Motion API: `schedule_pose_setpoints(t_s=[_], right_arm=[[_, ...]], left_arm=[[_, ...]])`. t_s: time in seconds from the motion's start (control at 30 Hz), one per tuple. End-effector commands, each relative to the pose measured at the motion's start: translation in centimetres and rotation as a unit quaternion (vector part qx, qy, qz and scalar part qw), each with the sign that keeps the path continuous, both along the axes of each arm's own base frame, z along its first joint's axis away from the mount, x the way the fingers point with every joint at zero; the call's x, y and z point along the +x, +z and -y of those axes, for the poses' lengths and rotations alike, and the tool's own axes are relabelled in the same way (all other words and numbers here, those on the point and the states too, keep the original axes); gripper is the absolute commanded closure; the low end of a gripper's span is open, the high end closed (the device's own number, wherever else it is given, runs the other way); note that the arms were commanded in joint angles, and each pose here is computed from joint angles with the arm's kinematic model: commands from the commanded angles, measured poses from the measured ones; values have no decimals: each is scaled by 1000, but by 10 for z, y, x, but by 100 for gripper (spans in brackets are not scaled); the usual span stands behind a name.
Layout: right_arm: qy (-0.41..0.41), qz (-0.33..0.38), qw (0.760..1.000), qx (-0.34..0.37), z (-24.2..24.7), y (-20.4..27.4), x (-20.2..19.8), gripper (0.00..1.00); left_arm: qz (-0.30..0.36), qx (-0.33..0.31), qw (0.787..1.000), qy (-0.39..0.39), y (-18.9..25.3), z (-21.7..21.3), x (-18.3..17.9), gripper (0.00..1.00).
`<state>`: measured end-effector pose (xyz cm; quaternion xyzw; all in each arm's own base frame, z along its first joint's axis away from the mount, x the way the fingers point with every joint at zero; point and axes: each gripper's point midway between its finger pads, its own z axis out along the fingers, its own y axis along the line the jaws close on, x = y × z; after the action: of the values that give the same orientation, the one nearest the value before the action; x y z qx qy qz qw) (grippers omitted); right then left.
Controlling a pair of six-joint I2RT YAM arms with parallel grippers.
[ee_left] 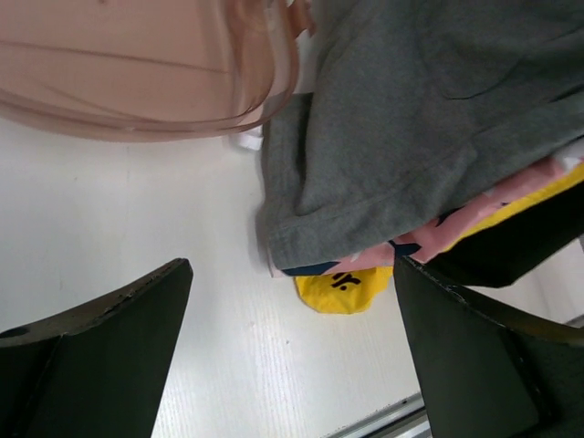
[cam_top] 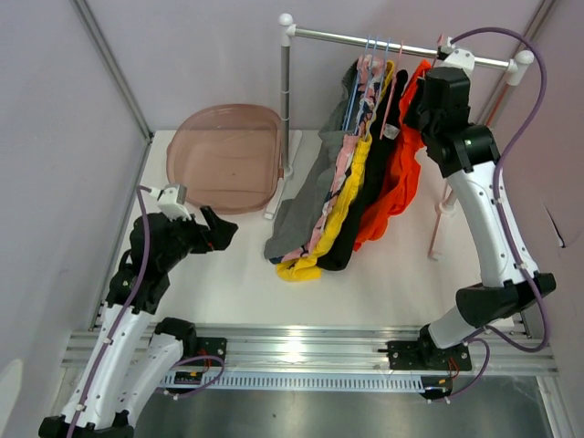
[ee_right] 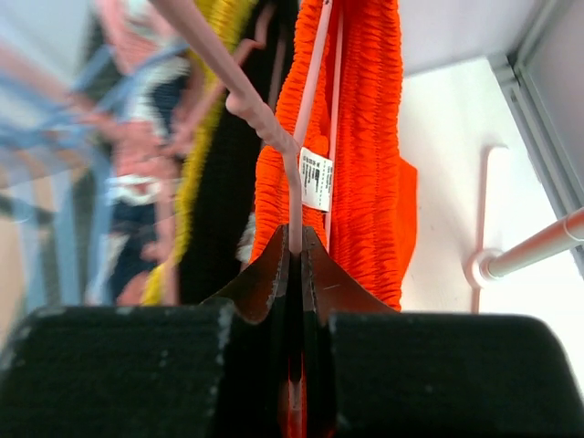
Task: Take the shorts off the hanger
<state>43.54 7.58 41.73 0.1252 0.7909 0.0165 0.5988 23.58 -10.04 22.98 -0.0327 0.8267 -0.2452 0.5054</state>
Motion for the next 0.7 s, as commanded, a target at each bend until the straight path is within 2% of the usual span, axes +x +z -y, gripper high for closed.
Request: schedule_pose_setpoints(t_s=[0.0, 0.1, 0.13, 0.2, 0.3, 0.33, 0.37, 0.47, 0.53, 0.67], right_arm=[[-14, 144, 989, 18, 18, 113, -54, 100], [-11, 153, 988, 27, 21, 122, -74, 100], [-11, 156, 987, 31, 23, 126, -82, 100], [-8, 144, 989, 38, 21, 119, -90, 100], [-4, 127, 990, 61, 18, 104, -104, 100], [-2, 122, 990, 67, 16, 99, -107, 100], [2, 116, 991, 71, 14, 90, -113, 100], [9, 110, 989, 99, 10, 78, -126, 100], [14, 91, 989, 115, 2, 62, -127, 100], [25, 75, 988, 133, -8, 50, -135, 100]], left_arm=[[73, -16, 995, -59, 31, 19, -2, 1], [96, -14, 991, -94, 48, 36, 0, 1], [129, -20, 985, -109, 77, 43, 0, 0], [145, -25, 976, -159, 100, 71, -3, 1], [220, -26, 941, -256, 152, 117, -30, 1], [242, -7, 925, -293, 155, 133, -37, 1], [274, -20, 898, -344, 177, 157, -64, 1], [312, -24, 856, -411, 190, 203, -96, 1], [307, -34, 832, -460, 182, 237, -116, 1], [306, -44, 801, -512, 168, 290, -149, 1]])
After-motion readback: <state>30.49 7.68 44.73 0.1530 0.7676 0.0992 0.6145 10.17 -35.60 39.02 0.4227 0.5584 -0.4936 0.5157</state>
